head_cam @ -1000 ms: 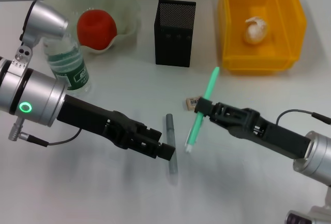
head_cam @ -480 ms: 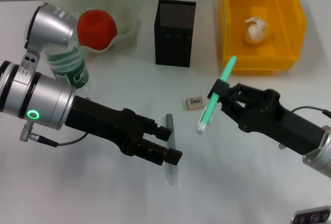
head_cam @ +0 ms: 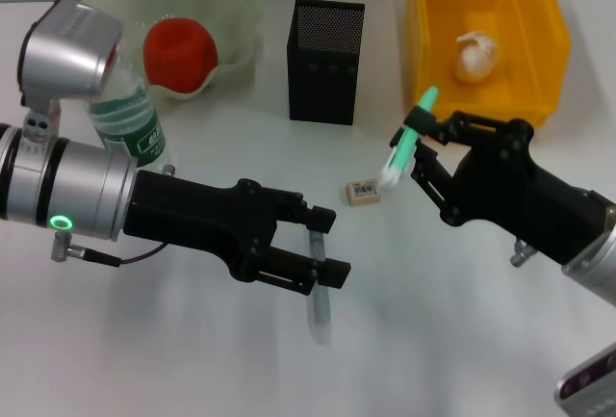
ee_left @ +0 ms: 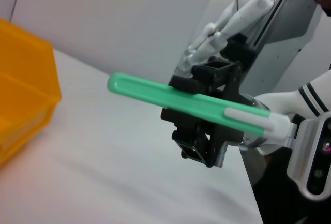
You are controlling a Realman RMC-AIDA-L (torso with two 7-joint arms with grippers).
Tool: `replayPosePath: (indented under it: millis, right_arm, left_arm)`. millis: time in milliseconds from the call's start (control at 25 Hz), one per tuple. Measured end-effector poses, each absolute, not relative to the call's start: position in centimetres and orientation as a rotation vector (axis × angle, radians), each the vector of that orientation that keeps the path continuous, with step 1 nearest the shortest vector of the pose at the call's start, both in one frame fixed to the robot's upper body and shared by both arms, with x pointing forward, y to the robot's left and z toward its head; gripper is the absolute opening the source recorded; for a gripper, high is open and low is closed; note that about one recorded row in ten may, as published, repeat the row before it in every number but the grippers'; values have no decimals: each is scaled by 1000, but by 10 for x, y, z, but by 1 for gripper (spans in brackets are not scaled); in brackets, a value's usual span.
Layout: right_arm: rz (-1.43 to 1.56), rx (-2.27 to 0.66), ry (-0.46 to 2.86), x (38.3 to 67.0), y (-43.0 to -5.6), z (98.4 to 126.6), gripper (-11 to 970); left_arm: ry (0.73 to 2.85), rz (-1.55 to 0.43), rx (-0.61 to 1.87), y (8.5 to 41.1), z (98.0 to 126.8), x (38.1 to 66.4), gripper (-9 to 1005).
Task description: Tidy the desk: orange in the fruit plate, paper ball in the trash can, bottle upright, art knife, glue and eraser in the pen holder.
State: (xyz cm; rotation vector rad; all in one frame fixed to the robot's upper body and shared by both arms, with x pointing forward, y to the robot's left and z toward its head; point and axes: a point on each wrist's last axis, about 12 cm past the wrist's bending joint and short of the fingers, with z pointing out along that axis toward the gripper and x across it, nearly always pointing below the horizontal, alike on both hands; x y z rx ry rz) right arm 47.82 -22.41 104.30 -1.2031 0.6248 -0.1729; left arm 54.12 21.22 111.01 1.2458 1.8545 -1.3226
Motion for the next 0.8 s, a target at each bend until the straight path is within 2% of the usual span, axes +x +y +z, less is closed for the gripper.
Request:
replayPosePath:
  millis: [480, 800]
  right_arm:
    - [249, -966, 945, 509, -216, 1054, 180]
    - [517, -839, 1099, 518, -210, 1057, 180]
  left_arm:
    - [1651, -1264, 1215, 212, 1087, 532, 787]
    - [1565, -1193, 1178, 215, 1072, 522, 785]
